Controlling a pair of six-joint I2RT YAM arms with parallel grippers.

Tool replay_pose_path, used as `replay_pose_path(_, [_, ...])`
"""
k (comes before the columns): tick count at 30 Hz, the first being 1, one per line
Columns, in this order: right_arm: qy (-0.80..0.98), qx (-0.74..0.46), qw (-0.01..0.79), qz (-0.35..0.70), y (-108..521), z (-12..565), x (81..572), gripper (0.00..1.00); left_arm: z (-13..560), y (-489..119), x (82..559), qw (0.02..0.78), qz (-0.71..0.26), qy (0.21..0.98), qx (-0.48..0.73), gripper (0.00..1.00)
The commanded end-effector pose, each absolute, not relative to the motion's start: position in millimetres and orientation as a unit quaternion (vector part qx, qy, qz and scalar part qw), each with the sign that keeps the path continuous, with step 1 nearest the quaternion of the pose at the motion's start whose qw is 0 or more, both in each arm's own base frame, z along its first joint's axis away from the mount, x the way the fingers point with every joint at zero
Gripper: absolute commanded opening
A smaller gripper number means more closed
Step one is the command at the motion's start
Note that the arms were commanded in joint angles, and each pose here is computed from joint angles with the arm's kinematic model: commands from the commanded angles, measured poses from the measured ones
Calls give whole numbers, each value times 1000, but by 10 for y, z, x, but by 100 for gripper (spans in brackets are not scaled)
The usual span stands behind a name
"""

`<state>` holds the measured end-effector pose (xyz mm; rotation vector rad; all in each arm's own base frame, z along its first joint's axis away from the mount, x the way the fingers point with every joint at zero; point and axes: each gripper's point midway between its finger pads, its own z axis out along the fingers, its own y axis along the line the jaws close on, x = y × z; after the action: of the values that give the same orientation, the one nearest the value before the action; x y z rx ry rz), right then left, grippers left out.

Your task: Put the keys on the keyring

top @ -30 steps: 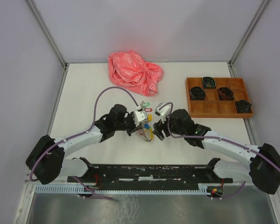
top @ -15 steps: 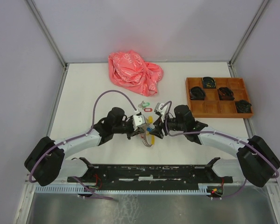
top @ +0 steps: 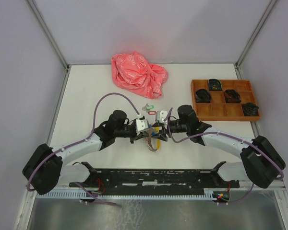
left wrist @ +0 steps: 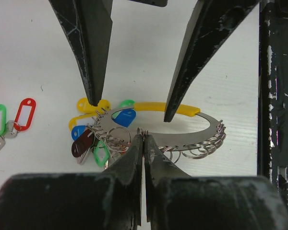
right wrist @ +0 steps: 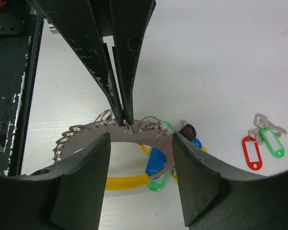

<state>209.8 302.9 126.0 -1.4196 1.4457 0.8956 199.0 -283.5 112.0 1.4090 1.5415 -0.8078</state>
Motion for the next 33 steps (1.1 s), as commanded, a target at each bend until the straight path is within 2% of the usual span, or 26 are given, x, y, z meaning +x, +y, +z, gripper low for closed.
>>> replay_pose_path(1, [508,-598,500,366,3153,1451,2202,61,1553,-2935,2068,499,-318,550,589,3])
replay_pose_path(25, [492,-618,459,405,3285,1333,2160,34,1571,-2968,2077,507,-326,546,582,3])
replay_pose_path(29, [490,-612,465,411,3311,1375,2170,26,1553,-2966,2068,503,-328,549,581,3])
replay_pose_path(33, [495,-608,468,408,3308,1391,2194,12,1566,-2941,2095,507,-320,557,574,7])
